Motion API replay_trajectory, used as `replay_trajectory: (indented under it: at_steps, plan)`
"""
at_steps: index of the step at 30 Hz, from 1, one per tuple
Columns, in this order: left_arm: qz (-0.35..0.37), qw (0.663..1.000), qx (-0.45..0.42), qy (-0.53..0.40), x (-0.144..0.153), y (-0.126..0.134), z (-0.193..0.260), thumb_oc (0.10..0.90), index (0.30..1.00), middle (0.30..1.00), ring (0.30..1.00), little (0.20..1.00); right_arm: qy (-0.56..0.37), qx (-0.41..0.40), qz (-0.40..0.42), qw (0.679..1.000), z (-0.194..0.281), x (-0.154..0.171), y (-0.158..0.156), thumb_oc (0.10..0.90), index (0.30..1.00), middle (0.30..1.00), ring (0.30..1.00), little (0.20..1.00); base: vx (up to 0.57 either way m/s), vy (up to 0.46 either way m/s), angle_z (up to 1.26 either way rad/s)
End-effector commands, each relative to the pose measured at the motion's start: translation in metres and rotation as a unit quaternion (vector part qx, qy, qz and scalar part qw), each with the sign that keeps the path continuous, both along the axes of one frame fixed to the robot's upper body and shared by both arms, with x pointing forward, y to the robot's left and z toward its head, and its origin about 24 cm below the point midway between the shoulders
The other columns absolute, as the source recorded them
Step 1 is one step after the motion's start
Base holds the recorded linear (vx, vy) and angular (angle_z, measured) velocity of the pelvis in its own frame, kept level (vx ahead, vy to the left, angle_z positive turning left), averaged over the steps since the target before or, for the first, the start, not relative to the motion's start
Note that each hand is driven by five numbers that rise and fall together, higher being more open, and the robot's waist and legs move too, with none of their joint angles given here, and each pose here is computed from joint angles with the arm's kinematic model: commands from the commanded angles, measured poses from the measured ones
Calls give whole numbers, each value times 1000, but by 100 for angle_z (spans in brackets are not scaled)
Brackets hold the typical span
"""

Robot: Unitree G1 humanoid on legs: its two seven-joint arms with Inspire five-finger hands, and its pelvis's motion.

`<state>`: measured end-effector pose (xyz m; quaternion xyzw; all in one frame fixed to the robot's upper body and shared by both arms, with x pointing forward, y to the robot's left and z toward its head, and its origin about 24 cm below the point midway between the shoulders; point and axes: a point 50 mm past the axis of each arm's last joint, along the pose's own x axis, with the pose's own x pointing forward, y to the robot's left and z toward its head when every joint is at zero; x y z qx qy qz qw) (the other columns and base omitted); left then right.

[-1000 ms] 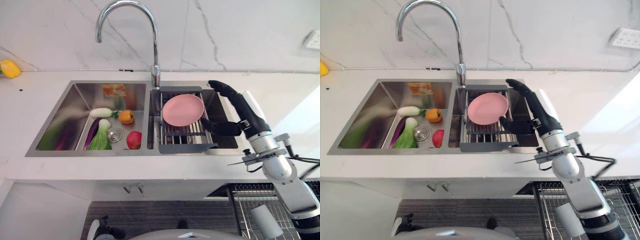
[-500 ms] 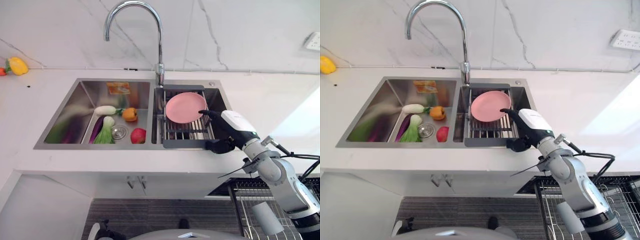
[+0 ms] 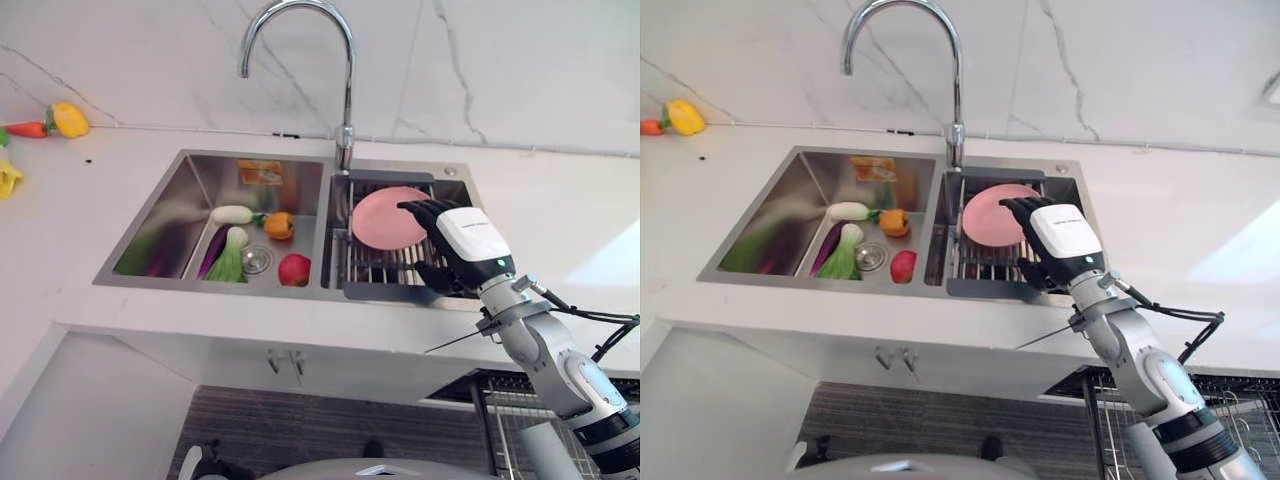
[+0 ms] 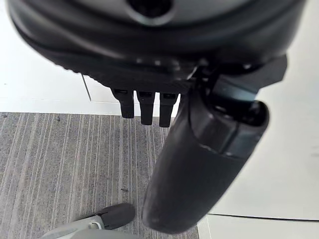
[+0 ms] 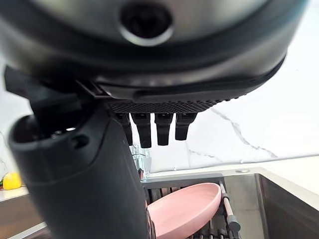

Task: Place the dishes in the dishwasher.

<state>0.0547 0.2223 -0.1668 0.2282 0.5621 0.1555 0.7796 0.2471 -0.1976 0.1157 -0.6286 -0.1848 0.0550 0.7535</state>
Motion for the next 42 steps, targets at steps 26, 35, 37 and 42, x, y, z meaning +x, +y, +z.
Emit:
replay_trajectory:
  at_steps: [26, 35, 37, 42]
  plan:
    - [-17, 999, 29, 5, 4, 13, 3, 800, 900, 900, 900, 900, -115, -86, 4, 990, 39, 35, 3, 800, 900, 900, 900, 900, 0, -1, 0]
    - [-26, 999, 31, 2, 5, 10, 3, 800, 900, 900, 900, 900, -112, -91, -23, 989, 13, 50, 0, 800, 900, 900, 900, 900, -1, -3, 7]
    - [-25, 999, 31, 2, 5, 10, 3, 800, 900, 900, 900, 900, -113, -90, -22, 989, 13, 50, 0, 800, 900, 900, 900, 900, 0, 0, 0]
    - [-26, 999, 36, -8, 7, 9, 4, 800, 900, 900, 900, 900, -156, -151, -22, 976, 8, 59, -4, 800, 900, 900, 900, 900, -1, -1, 1]
